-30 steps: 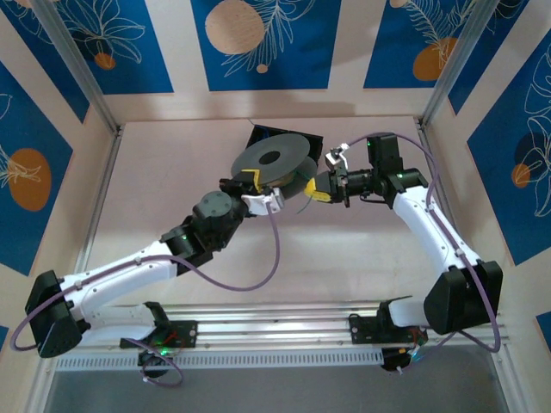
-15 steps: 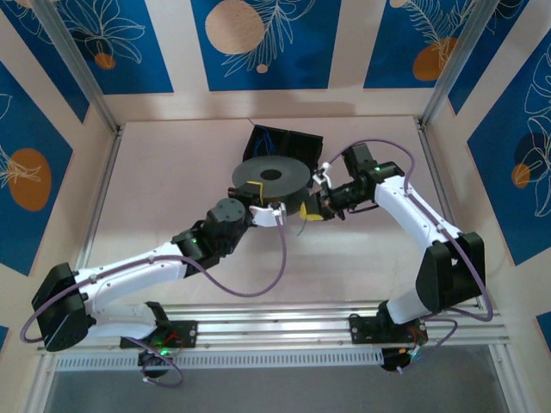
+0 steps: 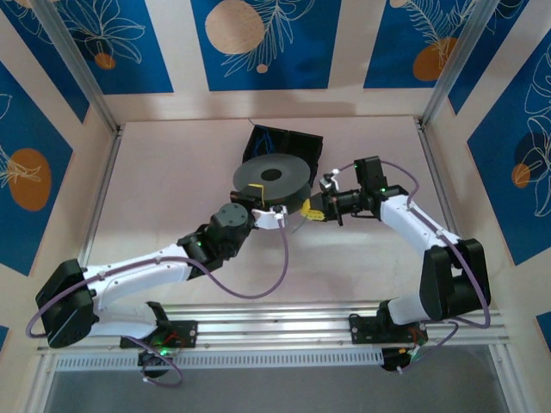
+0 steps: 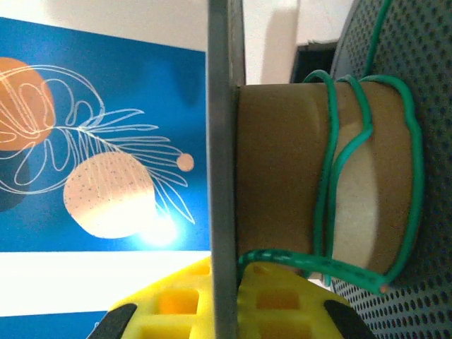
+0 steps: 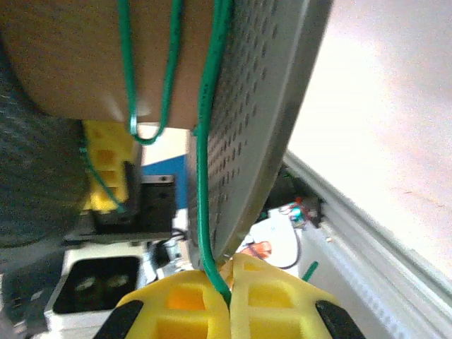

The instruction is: Wrap the cables

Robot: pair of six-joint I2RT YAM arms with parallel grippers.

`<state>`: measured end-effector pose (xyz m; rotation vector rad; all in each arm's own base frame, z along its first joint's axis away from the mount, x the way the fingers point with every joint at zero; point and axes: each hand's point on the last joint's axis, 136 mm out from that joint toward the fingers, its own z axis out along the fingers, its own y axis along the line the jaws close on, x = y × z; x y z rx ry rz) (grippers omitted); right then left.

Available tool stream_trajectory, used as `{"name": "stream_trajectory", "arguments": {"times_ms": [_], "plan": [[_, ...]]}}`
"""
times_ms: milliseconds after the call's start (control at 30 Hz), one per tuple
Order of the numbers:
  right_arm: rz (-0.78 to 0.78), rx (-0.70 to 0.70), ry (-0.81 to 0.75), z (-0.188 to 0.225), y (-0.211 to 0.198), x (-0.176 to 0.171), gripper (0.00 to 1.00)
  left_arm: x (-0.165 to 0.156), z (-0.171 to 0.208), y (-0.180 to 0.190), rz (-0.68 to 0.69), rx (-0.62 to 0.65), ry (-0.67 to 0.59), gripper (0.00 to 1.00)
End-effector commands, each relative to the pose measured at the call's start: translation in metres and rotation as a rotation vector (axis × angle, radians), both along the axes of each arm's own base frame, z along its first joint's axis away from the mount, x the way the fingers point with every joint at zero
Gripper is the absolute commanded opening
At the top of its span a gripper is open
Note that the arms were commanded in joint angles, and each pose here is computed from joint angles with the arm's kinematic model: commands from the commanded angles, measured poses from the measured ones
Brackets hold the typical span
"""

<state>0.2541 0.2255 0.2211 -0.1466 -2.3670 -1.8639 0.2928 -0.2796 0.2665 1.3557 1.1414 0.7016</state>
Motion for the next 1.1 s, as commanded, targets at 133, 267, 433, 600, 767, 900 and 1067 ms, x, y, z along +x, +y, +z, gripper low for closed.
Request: {"name": "stream_trajectory", "arguments": {"times_ms": [133, 267, 433, 600, 767, 900, 1067], "plan": [[0.136, 0.104, -0.155, 0.061, 0.001, -0.04, 0.07, -0.016, -0.023, -0.031, -0.097, -0.031, 0.056, 0.0], [0.134, 0.053, -0.195, 0.042, 0.009, -0.045, 0.16, -0.023, -0.022, -0.039, -0.121, -0.044, 0.093, 0.0], [0.128, 0.024, -0.224, 0.039, 0.015, -0.045, 0.21, -0.029, -0.023, -0.041, -0.134, -0.036, 0.106, 0.0], [0.121, 0.02, -0.232, 0.044, 0.016, -0.042, 0.19, -0.029, -0.026, -0.042, -0.13, -0.034, 0.11, 0.0], [0.069, 0.017, -0.209, 0.05, 0.011, -0.036, 0.0, -0.029, -0.022, -0.042, -0.129, -0.049, 0.105, 0.0], [-0.092, 0.006, -0.138, 0.048, 0.001, -0.015, 0.0, -0.032, -0.016, -0.045, -0.141, -0.101, 0.14, 0.0], [-0.211, -0.1, -0.194, 0.043, 0.013, -0.01, 0.0, -0.031, 0.003, -0.051, -0.076, -0.274, 0.321, 0.0]]}}
